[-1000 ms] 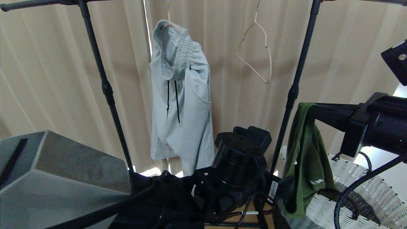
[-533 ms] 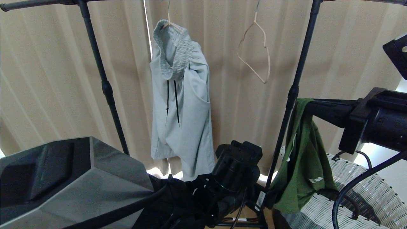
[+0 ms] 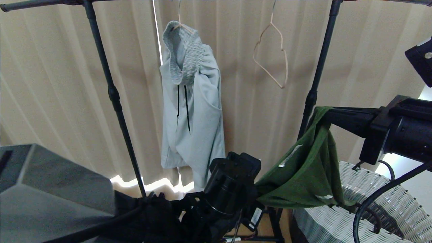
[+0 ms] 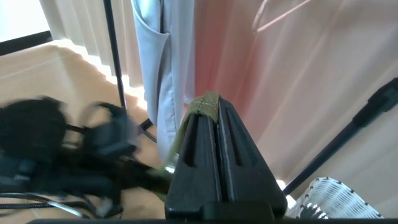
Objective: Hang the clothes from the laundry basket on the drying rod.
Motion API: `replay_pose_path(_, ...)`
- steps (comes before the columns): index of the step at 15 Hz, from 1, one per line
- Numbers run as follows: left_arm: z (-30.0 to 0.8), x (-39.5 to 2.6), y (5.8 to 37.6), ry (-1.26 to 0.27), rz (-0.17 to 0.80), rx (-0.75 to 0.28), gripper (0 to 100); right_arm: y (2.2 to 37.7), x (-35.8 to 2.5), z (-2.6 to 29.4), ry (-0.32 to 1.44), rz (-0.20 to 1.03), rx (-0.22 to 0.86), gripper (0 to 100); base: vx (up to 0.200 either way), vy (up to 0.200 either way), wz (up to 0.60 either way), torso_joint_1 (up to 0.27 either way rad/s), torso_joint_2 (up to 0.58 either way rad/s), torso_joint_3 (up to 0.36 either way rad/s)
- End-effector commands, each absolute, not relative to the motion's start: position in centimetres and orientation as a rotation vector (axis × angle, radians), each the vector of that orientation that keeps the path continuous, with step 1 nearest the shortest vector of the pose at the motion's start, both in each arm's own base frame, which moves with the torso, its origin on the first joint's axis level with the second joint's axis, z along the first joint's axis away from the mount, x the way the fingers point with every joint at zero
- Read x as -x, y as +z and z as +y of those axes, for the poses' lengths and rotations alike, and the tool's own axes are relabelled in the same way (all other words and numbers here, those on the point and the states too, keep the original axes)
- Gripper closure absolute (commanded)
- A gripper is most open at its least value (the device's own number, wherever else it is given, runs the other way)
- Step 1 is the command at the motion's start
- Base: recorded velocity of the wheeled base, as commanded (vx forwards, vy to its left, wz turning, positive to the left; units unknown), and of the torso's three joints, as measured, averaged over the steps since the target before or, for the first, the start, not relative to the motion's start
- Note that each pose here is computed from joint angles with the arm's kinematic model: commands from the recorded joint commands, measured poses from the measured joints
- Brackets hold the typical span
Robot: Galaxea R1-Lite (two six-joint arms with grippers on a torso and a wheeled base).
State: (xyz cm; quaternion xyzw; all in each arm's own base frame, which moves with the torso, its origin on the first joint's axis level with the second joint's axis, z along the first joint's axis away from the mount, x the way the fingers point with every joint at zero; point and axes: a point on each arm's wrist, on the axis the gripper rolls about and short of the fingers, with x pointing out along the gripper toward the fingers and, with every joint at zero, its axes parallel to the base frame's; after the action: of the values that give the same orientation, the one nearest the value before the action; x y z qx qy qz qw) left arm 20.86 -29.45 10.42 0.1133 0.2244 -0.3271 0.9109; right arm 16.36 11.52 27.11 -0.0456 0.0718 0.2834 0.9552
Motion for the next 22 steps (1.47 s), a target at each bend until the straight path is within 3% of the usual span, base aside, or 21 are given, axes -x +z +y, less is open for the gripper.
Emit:
replay_pose_path(1, -24.2, -18.2, 15.6, -0.636, 0.343, -0.178, 100, 26.9, -16.4, 11.4, 0.571, 0.153, 0.092, 100, 0.0, 0.0, 0.0, 0.0, 0.0, 0.0)
replay_pose_path(3, -19.9, -17.9, 19.4, -0.565, 0.251, -0.138, 100, 27.0, -16.5, 11.4, 0.566, 0.152, 0.091, 100, 0.0, 0.0, 0.0, 0.0, 0.0, 0.0)
replay_pose_path(7, -14.6, -17.0, 24.2, -0.484, 0.19, -0.118, 100, 28.9, -17.1, 10.5, 0.505, 0.069, 0.067, 100, 0.0, 0.0, 0.0, 0.0, 0.0, 0.0)
replay_pose_path(10, -14.2, -18.0, 28.3, -0.45, 0.065, -0.066, 100, 30.5, -17.3, 9.8, 0.467, 0.002, 0.051, 100, 0.0, 0.0, 0.0, 0.0, 0.0, 0.0)
replay_pose_path(13, -14.6, -18.8, 31.4, -0.441, -0.037, -0.081, 100, 32.3, -17.6, 9.4, 0.441, -0.055, 0.036, 100, 0.0, 0.0, 0.0, 0.0, 0.0, 0.0)
replay_pose_path(22, -15.9, -18.4, 33.6, -0.491, -0.116, -0.06, 100, 32.9, -17.3, 9.3, 0.445, -0.076, 0.028, 100, 0.0, 0.0, 0.0, 0.0, 0.0, 0.0)
